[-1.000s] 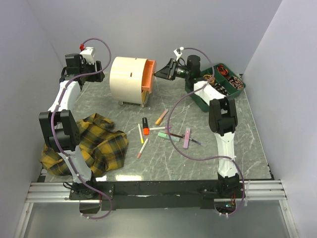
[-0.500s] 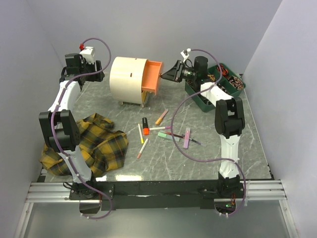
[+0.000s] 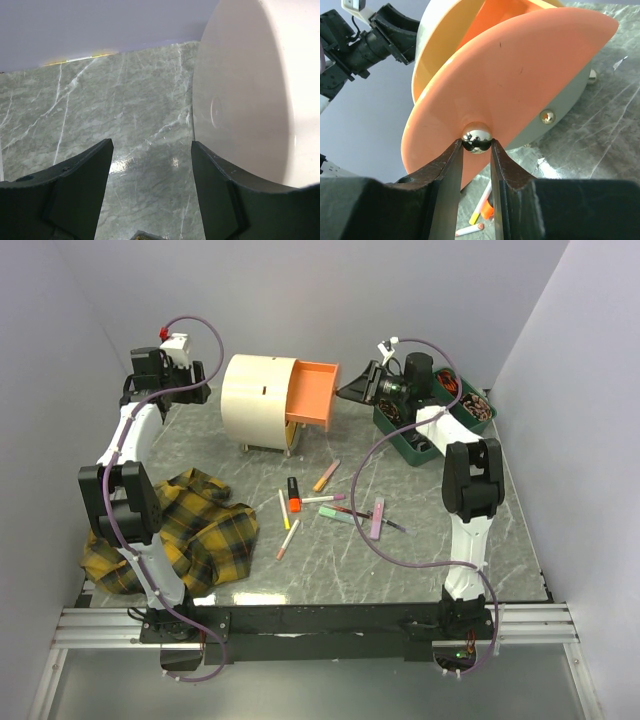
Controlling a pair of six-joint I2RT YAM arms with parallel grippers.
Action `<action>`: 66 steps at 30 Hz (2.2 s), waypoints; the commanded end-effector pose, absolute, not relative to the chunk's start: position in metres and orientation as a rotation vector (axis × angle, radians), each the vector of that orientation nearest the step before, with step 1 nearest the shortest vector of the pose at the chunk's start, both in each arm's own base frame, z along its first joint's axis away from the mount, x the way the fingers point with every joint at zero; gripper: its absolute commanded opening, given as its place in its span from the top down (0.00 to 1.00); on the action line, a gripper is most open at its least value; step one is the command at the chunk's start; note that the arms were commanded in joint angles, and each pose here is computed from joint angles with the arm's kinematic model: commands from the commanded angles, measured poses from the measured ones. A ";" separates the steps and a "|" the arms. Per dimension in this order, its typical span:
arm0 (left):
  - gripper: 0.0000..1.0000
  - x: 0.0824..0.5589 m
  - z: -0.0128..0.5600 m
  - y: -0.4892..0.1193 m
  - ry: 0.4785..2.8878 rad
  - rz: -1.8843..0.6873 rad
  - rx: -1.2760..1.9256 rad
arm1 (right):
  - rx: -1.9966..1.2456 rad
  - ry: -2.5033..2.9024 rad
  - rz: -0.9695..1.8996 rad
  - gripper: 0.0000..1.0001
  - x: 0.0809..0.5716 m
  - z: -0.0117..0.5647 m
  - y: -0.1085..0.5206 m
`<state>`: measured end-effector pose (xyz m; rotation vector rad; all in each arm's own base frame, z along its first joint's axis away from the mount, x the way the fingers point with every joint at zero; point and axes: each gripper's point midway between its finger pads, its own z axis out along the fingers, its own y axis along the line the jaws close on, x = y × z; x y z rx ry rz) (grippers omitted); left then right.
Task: Sort the stationery into containers
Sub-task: Open the drawer in the storage box, then pick up the pen from the center of the board.
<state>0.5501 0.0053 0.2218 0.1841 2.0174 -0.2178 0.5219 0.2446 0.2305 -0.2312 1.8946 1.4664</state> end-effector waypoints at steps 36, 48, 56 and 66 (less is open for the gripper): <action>0.06 0.470 0.294 -0.002 1.925 -0.199 0.258 | -0.283 1.886 1.235 0.00 0.464 0.258 0.186; 0.01 0.338 0.202 -0.099 2.196 -0.540 0.152 | -0.724 1.948 0.709 0.00 0.368 0.183 0.170; 0.00 0.342 0.188 -0.102 2.229 -0.563 0.126 | -0.705 2.127 0.460 0.00 0.339 0.148 0.146; 0.01 0.343 0.187 -0.098 2.229 -0.542 0.090 | -0.011 2.434 0.520 0.00 0.302 0.104 0.131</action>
